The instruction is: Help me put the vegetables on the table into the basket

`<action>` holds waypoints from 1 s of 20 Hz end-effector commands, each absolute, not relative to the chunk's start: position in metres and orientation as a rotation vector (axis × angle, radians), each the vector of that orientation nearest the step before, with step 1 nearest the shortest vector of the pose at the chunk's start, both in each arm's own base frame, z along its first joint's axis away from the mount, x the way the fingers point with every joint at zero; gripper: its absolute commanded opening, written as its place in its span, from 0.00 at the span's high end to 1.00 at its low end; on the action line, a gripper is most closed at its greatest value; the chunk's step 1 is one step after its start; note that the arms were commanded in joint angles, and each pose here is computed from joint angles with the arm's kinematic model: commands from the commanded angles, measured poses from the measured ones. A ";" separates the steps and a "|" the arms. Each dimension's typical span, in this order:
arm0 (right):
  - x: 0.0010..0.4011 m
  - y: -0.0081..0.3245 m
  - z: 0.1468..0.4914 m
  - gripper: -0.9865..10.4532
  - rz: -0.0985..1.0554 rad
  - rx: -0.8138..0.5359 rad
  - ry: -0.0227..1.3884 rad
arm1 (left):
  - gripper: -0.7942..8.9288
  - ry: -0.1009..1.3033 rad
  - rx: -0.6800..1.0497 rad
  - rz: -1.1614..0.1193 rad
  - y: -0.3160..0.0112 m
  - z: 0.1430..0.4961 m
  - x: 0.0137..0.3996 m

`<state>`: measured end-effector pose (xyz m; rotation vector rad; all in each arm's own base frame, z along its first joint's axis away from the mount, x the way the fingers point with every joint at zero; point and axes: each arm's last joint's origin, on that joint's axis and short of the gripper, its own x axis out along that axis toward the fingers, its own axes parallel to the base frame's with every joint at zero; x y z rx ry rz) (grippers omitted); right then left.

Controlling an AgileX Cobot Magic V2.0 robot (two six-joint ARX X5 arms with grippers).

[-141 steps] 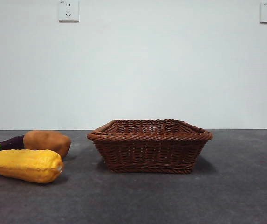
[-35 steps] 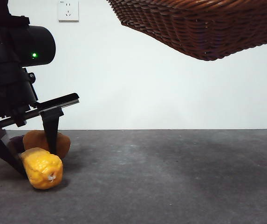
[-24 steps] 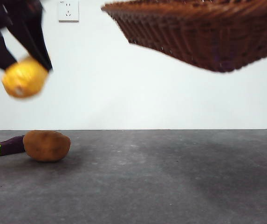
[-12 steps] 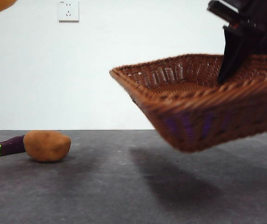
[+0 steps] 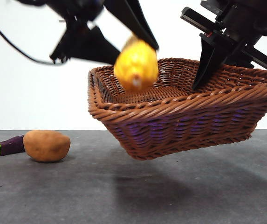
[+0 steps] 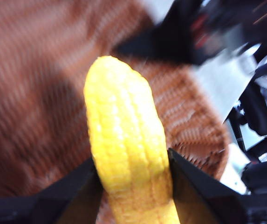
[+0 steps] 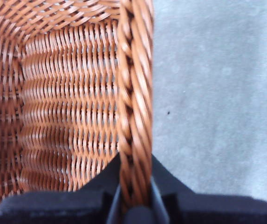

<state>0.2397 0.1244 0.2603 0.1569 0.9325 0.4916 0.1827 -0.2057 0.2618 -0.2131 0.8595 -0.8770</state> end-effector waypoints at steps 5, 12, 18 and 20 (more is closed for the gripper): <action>0.241 0.125 0.257 0.92 0.488 0.173 0.938 | 0.89 0.965 -0.219 -0.822 -0.219 0.235 0.189; 0.242 0.128 0.254 0.92 0.505 0.166 0.953 | 0.47 0.970 -0.223 -0.837 -0.219 0.235 0.189; 0.242 0.127 0.254 0.92 0.491 0.141 0.942 | 0.47 0.937 -0.252 -0.896 -0.213 0.250 0.184; 0.242 0.127 0.254 0.92 0.485 0.137 0.940 | 0.47 0.860 -0.283 -0.903 -0.200 0.269 0.180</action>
